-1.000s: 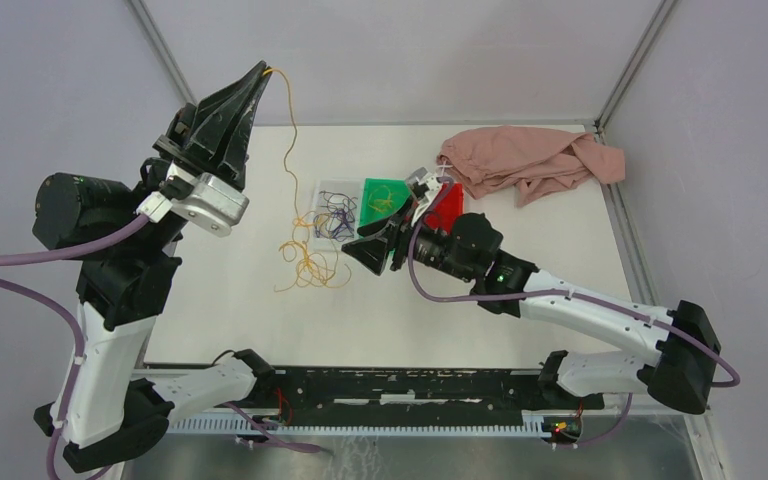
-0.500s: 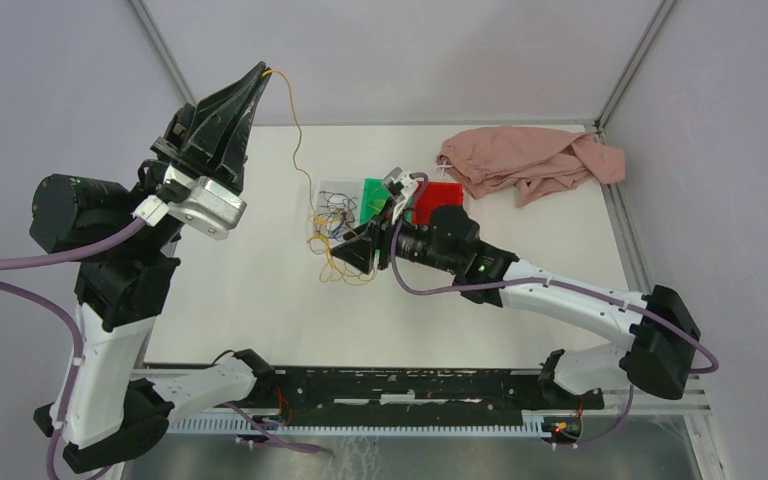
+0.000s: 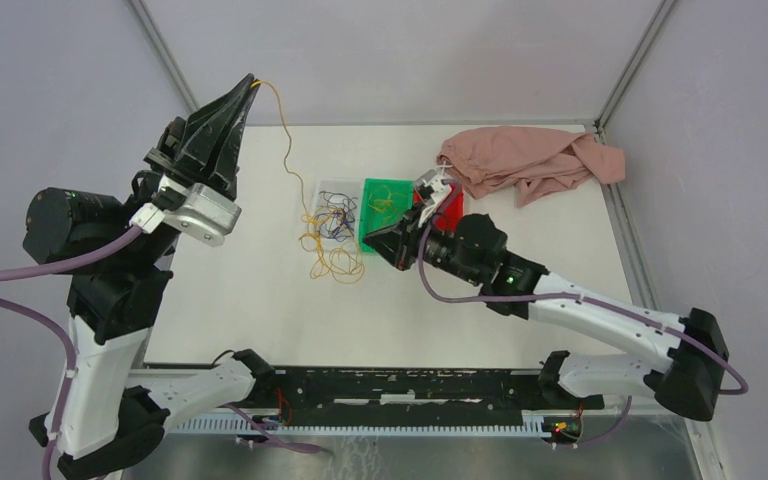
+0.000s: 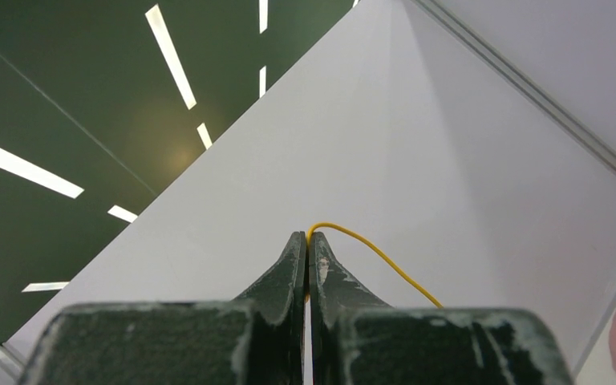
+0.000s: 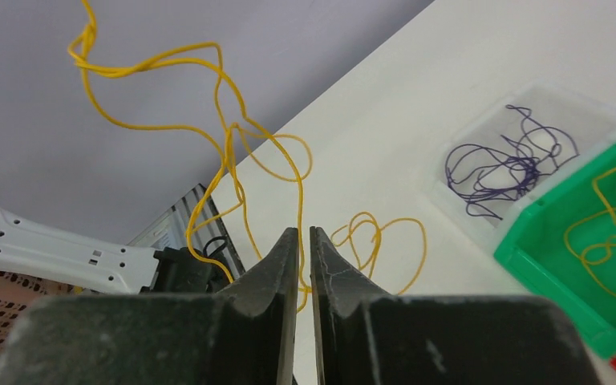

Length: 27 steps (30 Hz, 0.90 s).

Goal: Untangle the cables
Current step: Untie the cable.

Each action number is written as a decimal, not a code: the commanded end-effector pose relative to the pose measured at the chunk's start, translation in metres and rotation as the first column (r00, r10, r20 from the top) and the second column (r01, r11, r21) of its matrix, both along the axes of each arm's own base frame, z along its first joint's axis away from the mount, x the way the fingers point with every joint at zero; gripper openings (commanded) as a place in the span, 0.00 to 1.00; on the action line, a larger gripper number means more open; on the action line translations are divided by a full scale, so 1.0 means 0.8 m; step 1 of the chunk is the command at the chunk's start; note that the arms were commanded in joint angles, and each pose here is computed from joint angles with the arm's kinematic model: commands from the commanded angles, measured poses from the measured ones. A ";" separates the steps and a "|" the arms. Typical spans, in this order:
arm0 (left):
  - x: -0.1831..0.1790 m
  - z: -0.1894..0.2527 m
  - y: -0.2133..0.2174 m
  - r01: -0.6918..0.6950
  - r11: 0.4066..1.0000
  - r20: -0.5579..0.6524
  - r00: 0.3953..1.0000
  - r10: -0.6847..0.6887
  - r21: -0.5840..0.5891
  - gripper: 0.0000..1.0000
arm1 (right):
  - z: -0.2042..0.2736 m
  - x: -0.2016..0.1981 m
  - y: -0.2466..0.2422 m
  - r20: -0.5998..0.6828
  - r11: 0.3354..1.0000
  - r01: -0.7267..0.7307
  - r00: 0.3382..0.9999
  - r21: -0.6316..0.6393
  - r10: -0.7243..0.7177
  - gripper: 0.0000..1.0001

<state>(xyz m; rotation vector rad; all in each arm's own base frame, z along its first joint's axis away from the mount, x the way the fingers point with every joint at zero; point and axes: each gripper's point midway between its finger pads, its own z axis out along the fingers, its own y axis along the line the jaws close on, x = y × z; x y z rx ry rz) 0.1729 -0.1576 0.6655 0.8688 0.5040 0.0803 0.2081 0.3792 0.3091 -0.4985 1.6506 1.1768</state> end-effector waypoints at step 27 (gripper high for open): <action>0.005 -0.013 0.030 -0.125 0.992 -0.041 0.991 0.125 0.012 0.03 | 0.010 -0.001 0.066 0.145 0.993 -0.040 0.988 -0.112 0.056 0.71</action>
